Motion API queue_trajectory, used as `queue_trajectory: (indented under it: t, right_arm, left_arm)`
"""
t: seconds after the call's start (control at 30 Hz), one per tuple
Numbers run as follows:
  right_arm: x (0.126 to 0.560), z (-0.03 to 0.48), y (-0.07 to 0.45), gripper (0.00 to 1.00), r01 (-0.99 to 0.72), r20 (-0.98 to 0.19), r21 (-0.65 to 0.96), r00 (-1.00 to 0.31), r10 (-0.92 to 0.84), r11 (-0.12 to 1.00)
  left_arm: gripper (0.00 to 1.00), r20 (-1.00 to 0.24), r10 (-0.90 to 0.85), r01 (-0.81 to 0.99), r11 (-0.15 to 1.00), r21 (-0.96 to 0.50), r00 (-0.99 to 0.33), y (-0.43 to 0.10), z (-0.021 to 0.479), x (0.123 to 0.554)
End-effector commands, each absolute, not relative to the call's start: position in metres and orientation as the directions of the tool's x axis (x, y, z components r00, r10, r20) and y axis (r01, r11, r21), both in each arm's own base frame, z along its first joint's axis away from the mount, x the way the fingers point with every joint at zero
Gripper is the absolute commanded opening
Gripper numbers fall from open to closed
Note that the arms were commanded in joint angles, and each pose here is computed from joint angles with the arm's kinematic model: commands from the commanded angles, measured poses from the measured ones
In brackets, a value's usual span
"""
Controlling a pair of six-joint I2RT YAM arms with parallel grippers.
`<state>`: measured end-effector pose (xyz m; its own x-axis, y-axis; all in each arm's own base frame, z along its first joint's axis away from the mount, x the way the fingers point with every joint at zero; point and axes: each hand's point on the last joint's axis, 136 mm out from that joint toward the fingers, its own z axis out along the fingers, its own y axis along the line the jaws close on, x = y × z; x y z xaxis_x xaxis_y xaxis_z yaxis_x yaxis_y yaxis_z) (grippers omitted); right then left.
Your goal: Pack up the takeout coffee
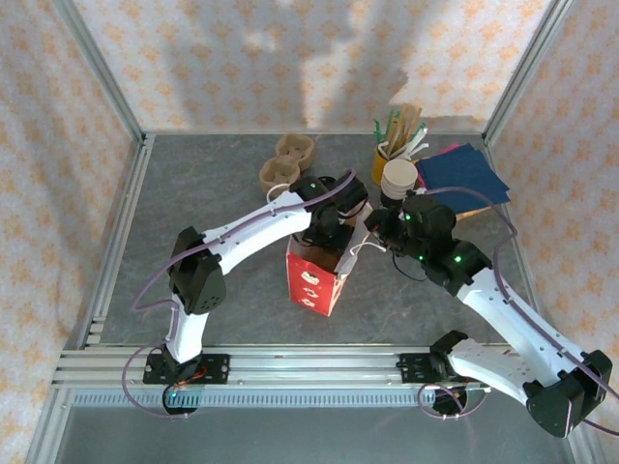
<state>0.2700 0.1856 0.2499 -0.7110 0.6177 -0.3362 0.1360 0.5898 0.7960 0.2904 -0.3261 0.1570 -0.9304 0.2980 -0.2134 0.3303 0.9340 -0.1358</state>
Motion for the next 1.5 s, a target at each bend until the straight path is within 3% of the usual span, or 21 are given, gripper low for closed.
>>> queue_trajectory:
  t: [0.0,0.13,0.5,0.63,0.8,0.93,1.17,1.27,1.47]
  right_arm:
    - [0.268,0.250,0.185,0.00,0.129,-0.349,0.782,-0.720,0.599,0.610]
    - [0.268,0.250,0.185,0.00,0.126,-0.353,0.780,-0.720,0.598,0.613]
    - [0.272,0.271,0.193,0.00,-0.021,-0.455,0.772,-0.715,0.530,0.635]
    - [0.269,0.295,0.203,0.00,-0.156,-0.530,0.760,-0.710,0.463,0.630]
    - [0.251,0.326,0.225,0.00,-0.373,-0.613,0.744,-0.711,0.344,0.554]
    - [0.229,0.348,0.233,0.00,-0.518,-0.677,0.714,-0.682,0.277,0.471]
    - [0.196,0.373,0.229,0.00,-0.684,-0.785,0.617,-0.571,0.241,0.389]
    - [0.189,0.379,0.225,0.00,-0.715,-0.806,0.591,-0.539,0.245,0.374]
    - [0.188,0.377,0.225,0.00,-0.699,-0.792,0.609,-0.558,0.246,0.374]
  left_arm:
    - [0.06,-0.275,0.271,0.310,0.944,-0.109,-0.922,-0.312,0.194,0.292]
    - [0.06,-0.306,0.244,0.292,0.949,-0.121,-0.920,-0.307,0.208,0.299]
    - [0.05,-0.572,0.065,0.356,0.837,-0.415,-0.818,-0.304,0.342,0.308]
    - [0.06,-0.713,-0.089,0.305,0.862,-0.405,-0.696,-0.251,0.398,0.322]
    - [0.10,-0.826,-0.301,0.104,0.914,-0.392,-0.476,-0.156,0.439,0.329]
    - [0.12,-0.849,-0.386,0.008,0.909,-0.416,-0.362,-0.113,0.438,0.323]
    - [0.13,-0.845,-0.379,-0.064,0.921,-0.384,-0.378,-0.098,0.396,0.328]
    - [0.24,-0.844,-0.374,-0.099,0.926,-0.365,-0.383,-0.093,0.378,0.331]
    - [0.32,-0.838,-0.370,-0.109,0.928,-0.357,-0.402,-0.095,0.358,0.336]
